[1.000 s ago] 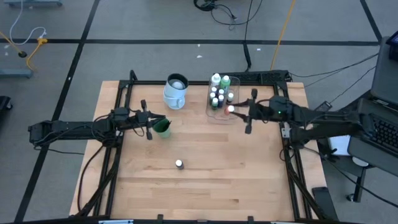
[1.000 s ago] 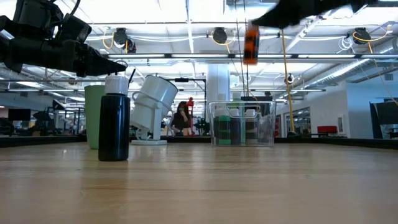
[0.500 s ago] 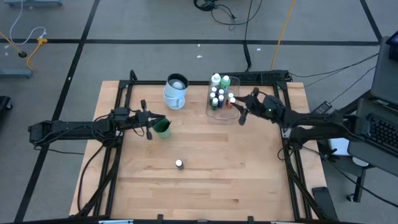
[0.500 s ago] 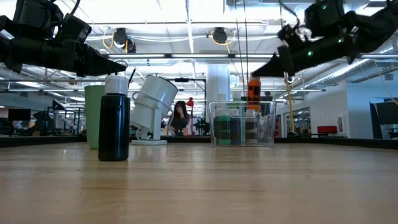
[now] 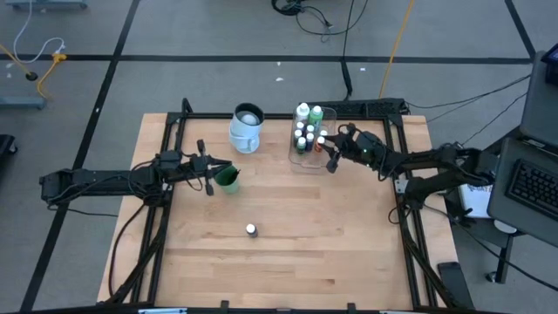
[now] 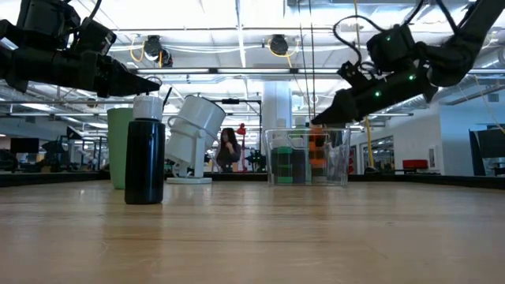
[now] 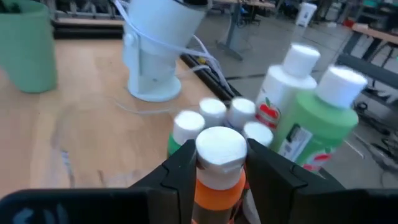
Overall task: Pick & Place Paint Supplies
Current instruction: Put the orange paint bottle into the transparent bin, then put the black paint bottle into the transparent bin
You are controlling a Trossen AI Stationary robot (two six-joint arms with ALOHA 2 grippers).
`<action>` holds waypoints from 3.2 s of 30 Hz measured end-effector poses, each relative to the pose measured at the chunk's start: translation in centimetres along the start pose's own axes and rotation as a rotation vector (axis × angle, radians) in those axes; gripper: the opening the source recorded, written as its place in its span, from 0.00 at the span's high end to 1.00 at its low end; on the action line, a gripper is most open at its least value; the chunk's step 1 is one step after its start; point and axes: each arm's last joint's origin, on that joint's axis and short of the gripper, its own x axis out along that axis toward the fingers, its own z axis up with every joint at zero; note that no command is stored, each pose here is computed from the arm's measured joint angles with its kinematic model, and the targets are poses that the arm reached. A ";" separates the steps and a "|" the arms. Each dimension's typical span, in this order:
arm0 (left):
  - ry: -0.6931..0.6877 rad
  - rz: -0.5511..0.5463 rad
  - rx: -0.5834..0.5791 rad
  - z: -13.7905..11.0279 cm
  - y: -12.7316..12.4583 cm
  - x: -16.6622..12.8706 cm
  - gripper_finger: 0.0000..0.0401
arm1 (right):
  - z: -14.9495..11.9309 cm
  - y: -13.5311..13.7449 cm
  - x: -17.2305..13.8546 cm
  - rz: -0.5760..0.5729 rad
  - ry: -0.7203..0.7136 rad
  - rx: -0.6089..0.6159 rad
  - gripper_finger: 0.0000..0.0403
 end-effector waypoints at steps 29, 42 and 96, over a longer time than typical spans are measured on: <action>0.000 0.000 -0.001 0.0 0.0 0.0 0.94 | -1.7 -0.7 1.4 -0.007 0.067 0.063 0.57; 0.000 0.000 -0.001 0.0 0.0 0.0 0.94 | 5.3 -0.3 -3.0 0.020 -0.186 0.010 0.56; -0.202 0.103 -0.050 4.0 1.2 0.2 0.94 | -1.5 1.8 -14.3 0.263 -0.494 -0.070 1.00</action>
